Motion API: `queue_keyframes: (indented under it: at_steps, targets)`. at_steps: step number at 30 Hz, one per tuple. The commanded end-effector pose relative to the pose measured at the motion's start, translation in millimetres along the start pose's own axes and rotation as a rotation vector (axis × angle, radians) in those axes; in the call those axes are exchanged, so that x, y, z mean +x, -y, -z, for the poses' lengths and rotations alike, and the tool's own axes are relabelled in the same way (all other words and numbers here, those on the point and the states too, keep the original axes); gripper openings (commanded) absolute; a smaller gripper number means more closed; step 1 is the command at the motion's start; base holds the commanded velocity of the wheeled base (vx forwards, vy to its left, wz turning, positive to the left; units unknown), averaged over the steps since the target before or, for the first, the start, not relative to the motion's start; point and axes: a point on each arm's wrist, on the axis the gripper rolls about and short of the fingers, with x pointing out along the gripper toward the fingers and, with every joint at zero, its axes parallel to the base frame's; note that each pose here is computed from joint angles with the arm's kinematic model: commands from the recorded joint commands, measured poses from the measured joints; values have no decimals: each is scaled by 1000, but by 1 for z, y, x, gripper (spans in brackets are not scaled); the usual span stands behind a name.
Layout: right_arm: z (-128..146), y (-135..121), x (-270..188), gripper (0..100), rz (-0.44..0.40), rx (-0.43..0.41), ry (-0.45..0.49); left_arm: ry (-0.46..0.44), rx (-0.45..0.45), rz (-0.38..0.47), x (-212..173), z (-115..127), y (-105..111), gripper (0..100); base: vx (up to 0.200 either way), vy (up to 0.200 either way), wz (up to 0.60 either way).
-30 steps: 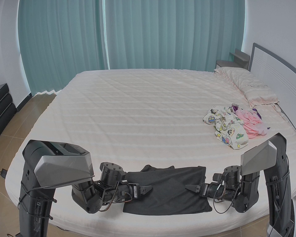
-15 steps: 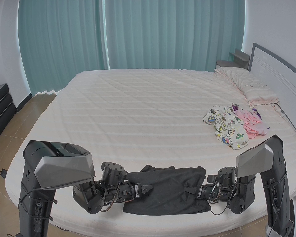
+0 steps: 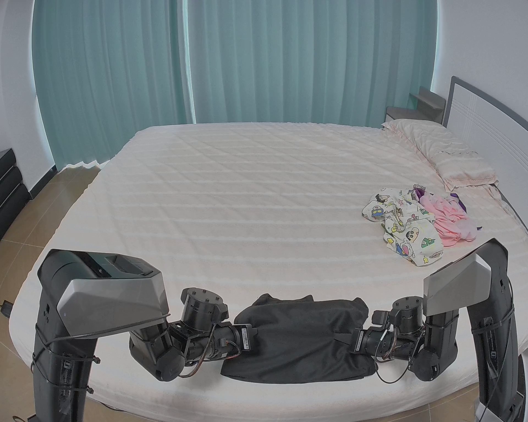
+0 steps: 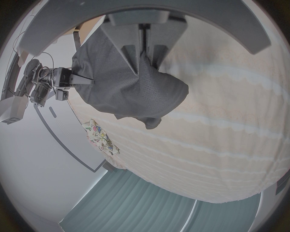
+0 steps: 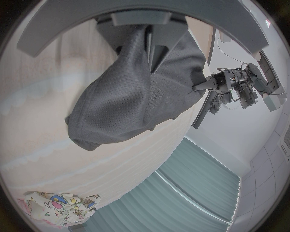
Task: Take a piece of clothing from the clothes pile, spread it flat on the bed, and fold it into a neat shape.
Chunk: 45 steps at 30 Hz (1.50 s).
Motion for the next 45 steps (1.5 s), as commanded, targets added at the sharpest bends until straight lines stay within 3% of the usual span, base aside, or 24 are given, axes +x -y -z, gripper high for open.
queue_keyframes:
  at_steps: [1, 19, 45]
  targets:
    - [-6, -5, -7, 0, -12, -4, 22, 13, -1, 6, -4, -3, 5, 0, 0, 0, 0]
    - [-12, -13, -24, 0, -13, -5, 39, 41, 32, 14, -10, -4, 28, 0, 0, -178, 0]
    - [-16, -10, -35, 0, 10, 9, 53, 42, 39, 26, -12, -4, 33, 0, 0, -200, 0]
